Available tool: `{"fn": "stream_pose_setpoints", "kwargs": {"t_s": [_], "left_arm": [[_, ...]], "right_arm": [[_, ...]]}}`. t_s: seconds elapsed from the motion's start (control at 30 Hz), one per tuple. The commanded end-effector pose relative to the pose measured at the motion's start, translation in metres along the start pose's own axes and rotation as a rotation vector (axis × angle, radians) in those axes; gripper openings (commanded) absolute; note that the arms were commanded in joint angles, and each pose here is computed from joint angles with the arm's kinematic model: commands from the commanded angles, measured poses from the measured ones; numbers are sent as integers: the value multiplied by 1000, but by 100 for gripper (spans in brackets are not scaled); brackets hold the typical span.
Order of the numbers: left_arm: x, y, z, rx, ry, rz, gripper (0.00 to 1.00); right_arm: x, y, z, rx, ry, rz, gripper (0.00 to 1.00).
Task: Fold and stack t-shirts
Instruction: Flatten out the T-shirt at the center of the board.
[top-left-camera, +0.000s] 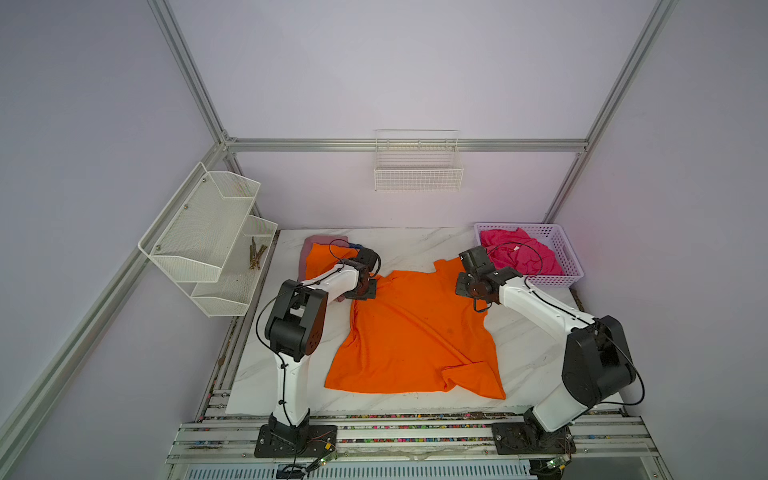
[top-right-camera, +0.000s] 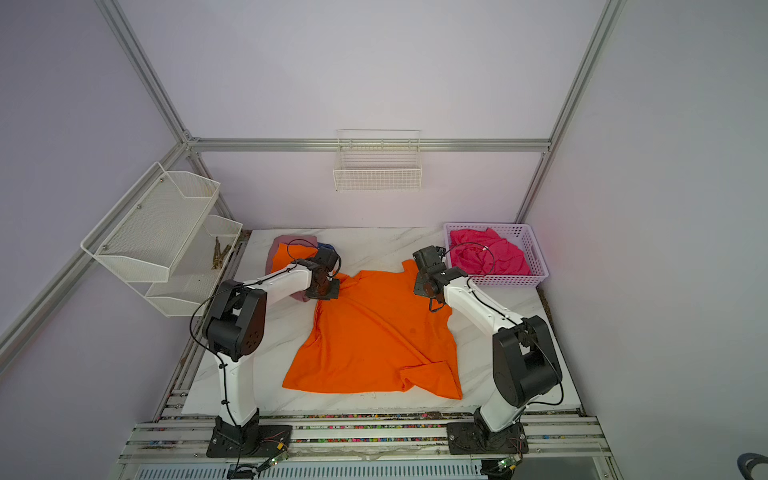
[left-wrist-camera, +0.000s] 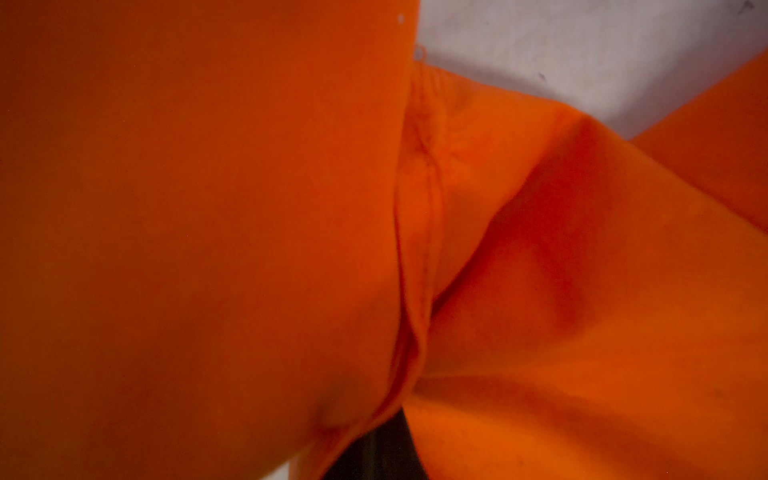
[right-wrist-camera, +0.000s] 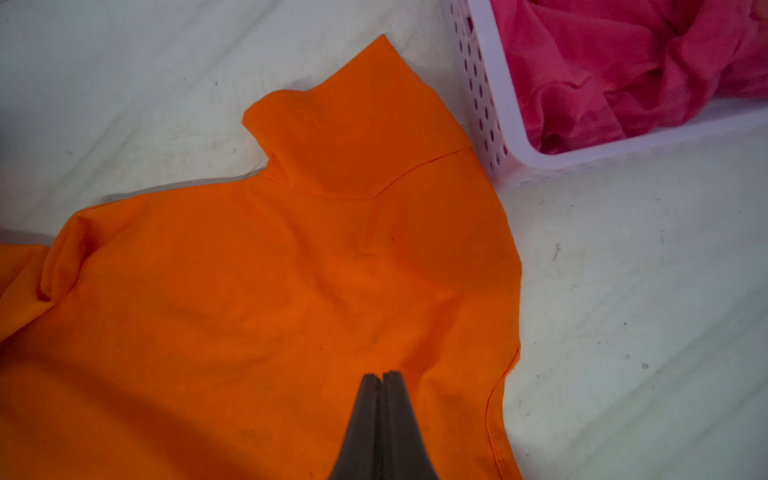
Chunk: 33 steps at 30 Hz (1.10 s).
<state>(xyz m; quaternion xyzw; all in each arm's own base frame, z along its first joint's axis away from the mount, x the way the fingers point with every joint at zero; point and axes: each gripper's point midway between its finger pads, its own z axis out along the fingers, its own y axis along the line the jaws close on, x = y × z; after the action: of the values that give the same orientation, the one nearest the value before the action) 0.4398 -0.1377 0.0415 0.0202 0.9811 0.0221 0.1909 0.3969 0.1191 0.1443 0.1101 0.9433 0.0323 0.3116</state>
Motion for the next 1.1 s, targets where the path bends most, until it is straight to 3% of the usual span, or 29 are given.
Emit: {"fn": "stream_pose_setpoints", "kwargs": {"t_s": [0.0,0.1,0.2,0.33,0.43,0.57,0.73,0.93,1.07], "left_arm": [[-16,-6,-47,63,-79,13,0],[-19,-10,-72,92,-112,19,0],[-21,-16,-106,147,-150,26,2],[-28,-29,-162,261,-254,51,10],[-9,-26,-184,281,-268,41,11],[51,2,-170,214,-212,-53,11],[129,18,-132,124,-40,-151,8],[158,19,-123,50,-2,-120,7],[176,25,-126,26,15,-125,8]], "right_arm": [[3,6,-33,-69,21,-71,17],[30,-6,-52,-77,74,-81,35],[58,-18,-78,-93,105,-71,38],[81,-23,-112,-196,83,-26,52],[99,-25,-128,-272,91,17,53],[129,-38,-134,-303,85,47,58],[175,-47,-121,-290,234,82,58],[193,-51,-114,-259,274,54,58],[205,-69,-114,-162,318,52,58]]}}
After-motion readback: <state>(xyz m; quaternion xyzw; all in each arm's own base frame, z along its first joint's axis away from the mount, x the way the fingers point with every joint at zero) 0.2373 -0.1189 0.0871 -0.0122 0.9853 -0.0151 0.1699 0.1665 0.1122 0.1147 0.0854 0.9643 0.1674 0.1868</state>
